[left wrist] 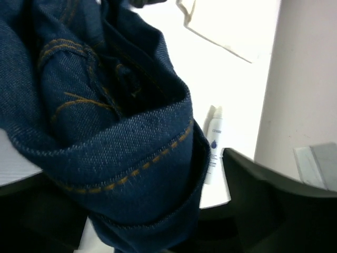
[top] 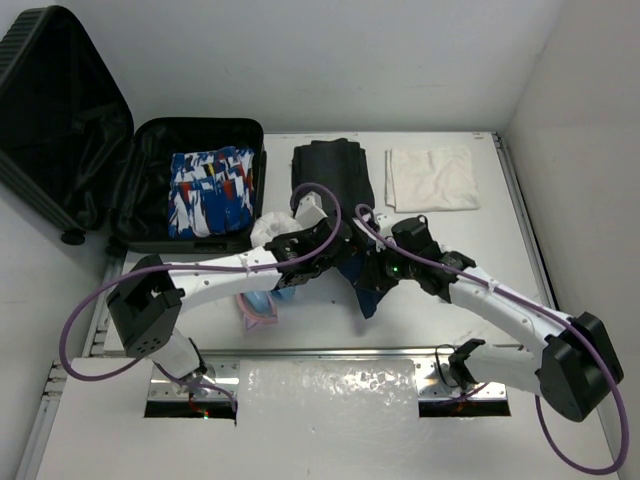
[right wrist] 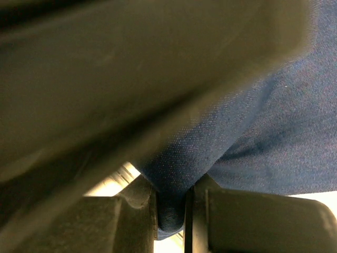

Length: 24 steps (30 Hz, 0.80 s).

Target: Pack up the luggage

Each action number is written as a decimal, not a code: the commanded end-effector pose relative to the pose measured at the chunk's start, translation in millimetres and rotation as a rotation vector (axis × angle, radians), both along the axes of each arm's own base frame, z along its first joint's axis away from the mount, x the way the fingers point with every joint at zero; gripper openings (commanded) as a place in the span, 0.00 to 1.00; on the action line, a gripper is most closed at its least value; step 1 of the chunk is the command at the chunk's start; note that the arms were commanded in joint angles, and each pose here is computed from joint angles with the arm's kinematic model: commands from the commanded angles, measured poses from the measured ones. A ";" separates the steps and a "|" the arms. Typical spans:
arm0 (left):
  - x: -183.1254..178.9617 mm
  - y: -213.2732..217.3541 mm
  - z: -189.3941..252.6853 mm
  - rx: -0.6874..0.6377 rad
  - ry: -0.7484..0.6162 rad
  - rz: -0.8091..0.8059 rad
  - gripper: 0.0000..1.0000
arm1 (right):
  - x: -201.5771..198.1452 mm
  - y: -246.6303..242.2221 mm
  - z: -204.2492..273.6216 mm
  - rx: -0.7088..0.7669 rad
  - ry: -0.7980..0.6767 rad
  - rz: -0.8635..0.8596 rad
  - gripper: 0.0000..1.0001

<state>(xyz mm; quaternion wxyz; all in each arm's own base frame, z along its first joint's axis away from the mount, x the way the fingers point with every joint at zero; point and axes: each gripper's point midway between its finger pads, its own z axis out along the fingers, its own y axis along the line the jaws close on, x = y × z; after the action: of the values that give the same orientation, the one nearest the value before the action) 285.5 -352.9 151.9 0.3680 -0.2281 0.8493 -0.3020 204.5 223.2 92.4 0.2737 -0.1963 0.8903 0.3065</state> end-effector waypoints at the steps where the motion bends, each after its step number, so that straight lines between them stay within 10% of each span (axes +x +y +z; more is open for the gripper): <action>1: -3.3 -12.8 7.3 -0.028 -0.001 -0.021 0.75 | 9.0 20.2 38.5 0.102 -0.150 0.083 0.11; 6: -3.1 -3.8 10.7 0.006 -0.015 -0.013 0.14 | 7.3 15.4 46.1 0.102 -0.187 0.080 0.25; 8: -2.6 1.2 12.8 0.039 -0.025 -0.012 0.00 | 4.7 14.6 49.8 0.111 -0.197 0.086 0.58; 11: 1.8 3.0 31.7 0.093 -0.093 -0.053 0.00 | 0.8 6.1 59.9 0.113 -0.231 0.062 0.99; 24: 49.4 -9.7 170.0 0.201 -0.400 -0.429 0.00 | 24.3 -90.1 150.7 -0.135 -0.500 -0.318 0.99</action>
<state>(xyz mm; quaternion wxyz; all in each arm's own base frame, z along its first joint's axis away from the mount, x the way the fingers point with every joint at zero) 310.7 -378.1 262.2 0.4351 0.0168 0.8502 -0.2959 219.3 161.3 225.6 0.4866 -0.1697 0.8310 0.2093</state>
